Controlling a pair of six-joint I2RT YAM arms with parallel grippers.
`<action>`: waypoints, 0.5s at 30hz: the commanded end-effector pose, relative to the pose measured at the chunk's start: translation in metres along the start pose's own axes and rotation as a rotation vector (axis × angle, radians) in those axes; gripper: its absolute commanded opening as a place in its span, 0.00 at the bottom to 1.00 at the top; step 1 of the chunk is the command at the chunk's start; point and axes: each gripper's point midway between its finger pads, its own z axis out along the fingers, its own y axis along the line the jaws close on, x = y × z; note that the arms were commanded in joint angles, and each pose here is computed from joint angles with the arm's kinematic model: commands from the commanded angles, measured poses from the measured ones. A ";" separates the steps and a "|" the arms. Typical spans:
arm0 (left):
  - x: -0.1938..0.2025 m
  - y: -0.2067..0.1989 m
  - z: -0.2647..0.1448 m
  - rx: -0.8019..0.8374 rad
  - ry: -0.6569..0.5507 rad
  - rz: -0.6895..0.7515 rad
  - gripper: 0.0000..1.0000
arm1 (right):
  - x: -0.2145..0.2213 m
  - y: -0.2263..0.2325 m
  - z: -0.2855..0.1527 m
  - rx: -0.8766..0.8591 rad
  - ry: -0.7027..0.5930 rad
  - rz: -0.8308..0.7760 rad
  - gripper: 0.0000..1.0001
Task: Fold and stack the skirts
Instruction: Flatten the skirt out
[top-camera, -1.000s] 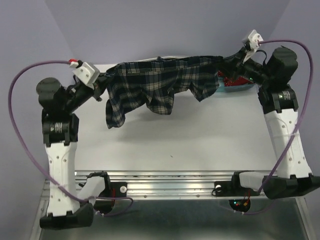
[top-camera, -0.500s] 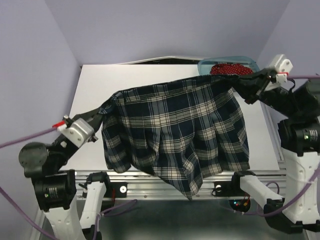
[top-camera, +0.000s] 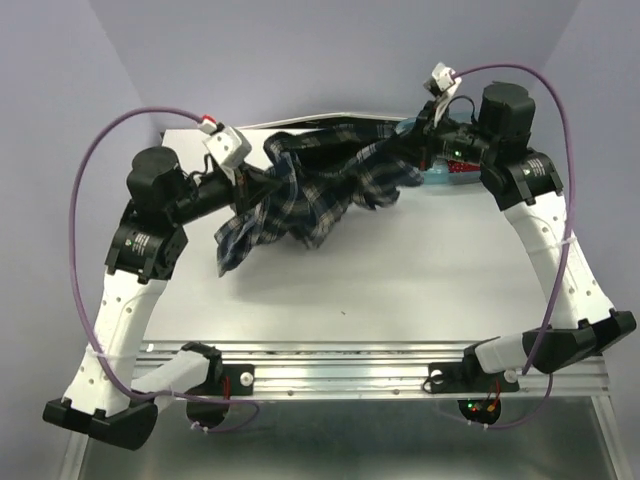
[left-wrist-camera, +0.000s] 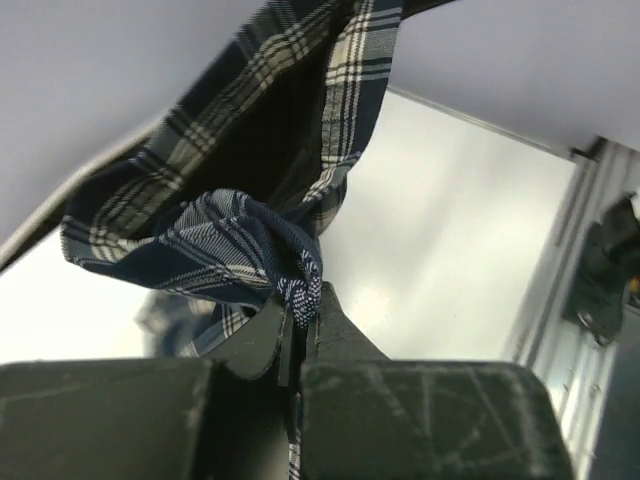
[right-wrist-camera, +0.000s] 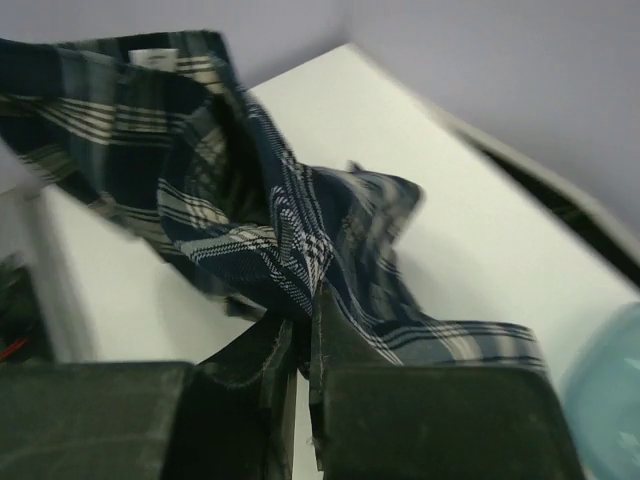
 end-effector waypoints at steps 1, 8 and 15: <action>-0.085 0.083 -0.029 -0.504 -0.134 0.174 0.00 | -0.104 -0.060 -0.042 0.435 -0.221 -0.248 0.01; -0.126 0.094 -0.061 -0.480 -0.204 0.281 0.00 | -0.165 -0.071 -0.077 0.460 -0.376 -0.290 0.01; -0.142 0.132 -0.076 -0.877 -0.235 0.251 0.00 | -0.159 -0.111 -0.067 0.726 -0.308 -0.313 0.01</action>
